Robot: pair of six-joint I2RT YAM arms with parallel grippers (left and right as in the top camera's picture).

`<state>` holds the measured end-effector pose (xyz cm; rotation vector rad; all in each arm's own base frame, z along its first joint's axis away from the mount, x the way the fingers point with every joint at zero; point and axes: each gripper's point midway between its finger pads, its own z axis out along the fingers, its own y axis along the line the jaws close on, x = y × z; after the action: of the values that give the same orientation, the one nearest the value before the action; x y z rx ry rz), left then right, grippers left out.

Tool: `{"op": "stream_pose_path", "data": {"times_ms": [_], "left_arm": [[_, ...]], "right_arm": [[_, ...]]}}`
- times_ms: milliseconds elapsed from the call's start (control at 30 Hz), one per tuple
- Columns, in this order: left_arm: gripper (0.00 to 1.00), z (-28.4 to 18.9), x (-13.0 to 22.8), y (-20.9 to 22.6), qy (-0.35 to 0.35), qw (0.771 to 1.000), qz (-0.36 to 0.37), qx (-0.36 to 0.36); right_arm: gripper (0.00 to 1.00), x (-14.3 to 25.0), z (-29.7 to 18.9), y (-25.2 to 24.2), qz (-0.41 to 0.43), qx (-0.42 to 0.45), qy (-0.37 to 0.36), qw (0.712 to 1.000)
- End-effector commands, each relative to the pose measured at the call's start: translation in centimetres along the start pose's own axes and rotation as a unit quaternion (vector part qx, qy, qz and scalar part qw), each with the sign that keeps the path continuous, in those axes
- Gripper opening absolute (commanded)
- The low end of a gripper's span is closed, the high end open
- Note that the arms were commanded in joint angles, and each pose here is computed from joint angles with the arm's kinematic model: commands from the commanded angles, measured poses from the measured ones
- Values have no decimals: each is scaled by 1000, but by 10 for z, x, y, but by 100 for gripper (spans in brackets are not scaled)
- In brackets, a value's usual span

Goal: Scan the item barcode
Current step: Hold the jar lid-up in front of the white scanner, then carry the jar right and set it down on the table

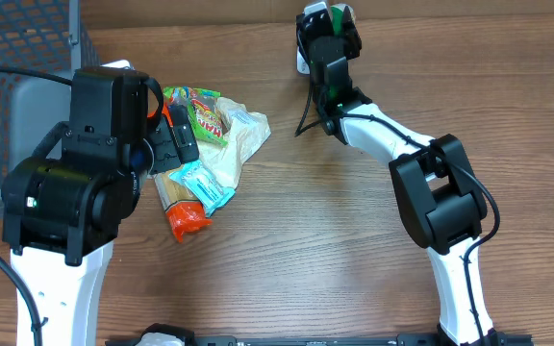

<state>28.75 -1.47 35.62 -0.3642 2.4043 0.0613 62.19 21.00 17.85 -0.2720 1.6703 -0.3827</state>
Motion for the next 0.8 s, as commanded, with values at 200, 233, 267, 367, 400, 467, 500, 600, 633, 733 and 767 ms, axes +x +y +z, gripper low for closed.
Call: {"op": "stream_pose_path", "data": {"times_ms": [200, 233, 267, 367, 400, 467, 500, 600, 633, 733, 767], "left_arm": [[100, 2, -1, 2, -2, 1000, -4, -8], [100, 2, -1, 2, -2, 1000, -4, -8], [100, 2, -1, 2, -2, 1000, -4, -8], [100, 2, -1, 2, -2, 1000, -4, -8], [100, 2, -1, 2, -2, 1000, -4, -8], [100, 2, -1, 2, -2, 1000, -4, -8], [100, 2, -1, 2, -2, 1000, -4, -8], [100, 2, -1, 2, -2, 1000, -4, -8], [100, 2, -1, 2, -2, 1000, -4, -8], [100, 2, -1, 2, -2, 1000, -4, -8], [100, 2, -1, 2, -2, 1000, -4, -8]], "right_arm": [[10, -76, -32, -45, 121, 26, -27, 992], [10, -79, -36, -51, 137, 20, -17, 990], [10, -82, -40, -57, 149, 15, -7, 989], [10, -88, -56, -78, 191, -7, 31, 981], [10, -89, -64, -86, 205, -15, 48, 977], [10, -88, -79, -102, 229, -26, 79, 970], [10, -86, -88, -113, 245, -29, 98, 964], [10, -70, -115, -143, 288, -26, 163, 943], [10, -60, -125, -156, 302, -18, 189, 934], [10, -30, -150, -190, 330, 15, 256, 908], [10, -17, -158, -204, 338, 30, 281, 898]]}}
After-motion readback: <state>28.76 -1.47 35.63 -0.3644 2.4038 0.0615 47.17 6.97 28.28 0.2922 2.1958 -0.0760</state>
